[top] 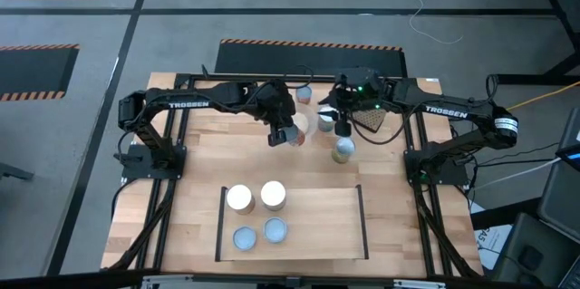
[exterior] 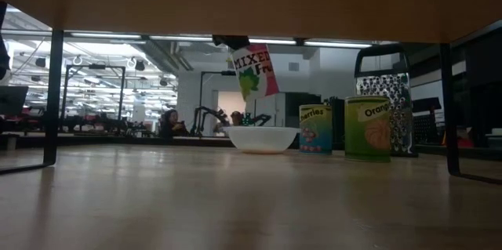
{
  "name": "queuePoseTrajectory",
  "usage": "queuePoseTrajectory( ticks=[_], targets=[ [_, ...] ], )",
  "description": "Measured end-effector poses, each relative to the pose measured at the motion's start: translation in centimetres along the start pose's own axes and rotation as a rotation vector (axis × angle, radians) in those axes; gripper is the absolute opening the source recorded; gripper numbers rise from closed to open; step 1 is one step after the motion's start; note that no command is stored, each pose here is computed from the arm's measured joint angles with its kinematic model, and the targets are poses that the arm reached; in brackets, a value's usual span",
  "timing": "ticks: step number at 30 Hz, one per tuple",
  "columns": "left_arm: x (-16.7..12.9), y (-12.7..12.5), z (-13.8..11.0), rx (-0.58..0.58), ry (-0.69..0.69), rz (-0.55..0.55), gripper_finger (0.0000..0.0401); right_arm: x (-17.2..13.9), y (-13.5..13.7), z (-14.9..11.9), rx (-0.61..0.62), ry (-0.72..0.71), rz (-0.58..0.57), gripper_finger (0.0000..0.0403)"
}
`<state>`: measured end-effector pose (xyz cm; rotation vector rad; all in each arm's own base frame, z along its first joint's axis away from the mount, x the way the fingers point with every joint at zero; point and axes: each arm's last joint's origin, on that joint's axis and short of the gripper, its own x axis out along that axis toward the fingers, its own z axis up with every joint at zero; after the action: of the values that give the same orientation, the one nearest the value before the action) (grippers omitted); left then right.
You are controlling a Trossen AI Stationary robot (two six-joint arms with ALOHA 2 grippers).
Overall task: Pick and place cans onto a shelf
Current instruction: Put the canned mixed fruit on the shelf
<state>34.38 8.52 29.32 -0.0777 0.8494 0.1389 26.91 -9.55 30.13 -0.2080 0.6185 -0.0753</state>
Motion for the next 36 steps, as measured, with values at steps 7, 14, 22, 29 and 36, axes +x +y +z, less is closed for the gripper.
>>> queuePoseTrajectory(
  ticks=[7, 14, 22, 29, 36],
  targets=[
    [0.0, 0.0, 0.0, 0.0, 0.0, 0.0, 0.0009, 0.0, 0.6, 1.3, -0.055, -0.151, 0.11, 0.0195],
    [0.0, 0.0, 0.0, 0.001, -0.003, 0.0, 0.0009, 1.5, 2.3, 2.7, -0.12, -0.289, 0.243, 0.0186],
    [0.0, 0.0, 0.0, 0.0, -0.005, 0.0, 0.0009, 3.6, 3.8, 2.7, -0.14, -0.283, 0.293, 0.0185],
    [0.0, 0.0, 0.1, 0.0, -0.01, 0.001, 0.0009, 5.0, 4.9, 2.2, -0.168, -0.242, 0.336, 0.0184],
    [0.0, 0.0, 0.3, 0.001, -0.03, 0.002, 0.0009, 6.9, 6.1, 1.8, -0.206, -0.221, 0.372, 0.0184]
  ],
)
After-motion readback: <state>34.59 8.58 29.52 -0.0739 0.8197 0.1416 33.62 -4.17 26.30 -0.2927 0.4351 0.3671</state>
